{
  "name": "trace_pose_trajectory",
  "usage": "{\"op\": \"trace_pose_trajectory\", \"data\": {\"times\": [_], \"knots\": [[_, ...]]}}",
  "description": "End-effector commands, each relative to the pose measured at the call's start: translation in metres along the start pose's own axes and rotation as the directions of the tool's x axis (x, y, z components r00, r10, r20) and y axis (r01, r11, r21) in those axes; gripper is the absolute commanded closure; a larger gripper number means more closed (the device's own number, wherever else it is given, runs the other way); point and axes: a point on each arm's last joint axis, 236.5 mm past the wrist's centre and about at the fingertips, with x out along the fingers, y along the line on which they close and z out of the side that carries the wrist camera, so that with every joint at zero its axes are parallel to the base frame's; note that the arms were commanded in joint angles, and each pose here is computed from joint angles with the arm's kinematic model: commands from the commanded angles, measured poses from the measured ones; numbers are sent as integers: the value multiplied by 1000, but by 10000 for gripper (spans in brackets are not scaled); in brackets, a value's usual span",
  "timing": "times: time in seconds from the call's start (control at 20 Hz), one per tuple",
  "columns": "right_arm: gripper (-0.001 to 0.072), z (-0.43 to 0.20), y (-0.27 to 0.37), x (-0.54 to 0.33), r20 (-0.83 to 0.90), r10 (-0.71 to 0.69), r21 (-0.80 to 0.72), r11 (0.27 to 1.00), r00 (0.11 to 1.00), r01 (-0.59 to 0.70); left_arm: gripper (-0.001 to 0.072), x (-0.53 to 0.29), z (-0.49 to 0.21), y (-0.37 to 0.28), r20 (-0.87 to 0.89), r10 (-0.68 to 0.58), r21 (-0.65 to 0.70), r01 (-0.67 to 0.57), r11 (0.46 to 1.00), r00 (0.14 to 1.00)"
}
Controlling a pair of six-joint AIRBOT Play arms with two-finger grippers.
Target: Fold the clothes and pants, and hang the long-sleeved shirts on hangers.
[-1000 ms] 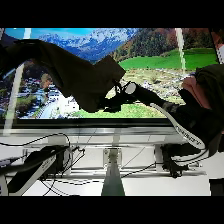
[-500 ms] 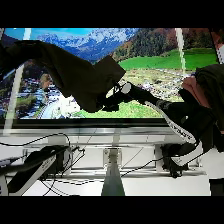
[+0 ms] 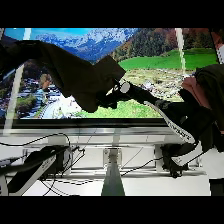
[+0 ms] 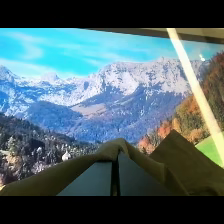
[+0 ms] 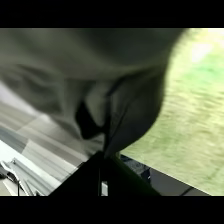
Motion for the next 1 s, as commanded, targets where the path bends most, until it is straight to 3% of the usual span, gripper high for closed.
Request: {"op": "trace_pose_trajectory", "data": {"times": [0.0,0.25,0.5,0.7,0.95], "knots": [[701,10,32,-10,21,43,-159,987,999,-39,694,0,0,0,1,0,0,0,1000,1000],[702,67,48,-95,187,-35,-407,907,982,110,694,-13,11,-3,36,3,10,-3,1000,999],[701,111,65,-271,525,6,-453,849,851,274,694,-45,35,-16,119,-8,35,3,999,993],[702,82,95,-401,721,131,-493,787,681,370,694,-84,62,-38,225,-52,22,48,999,973],[701,6,132,-497,808,309,-552,697,502,458,694,-152,92,-68,377,-100,57,85,995,921]]}}
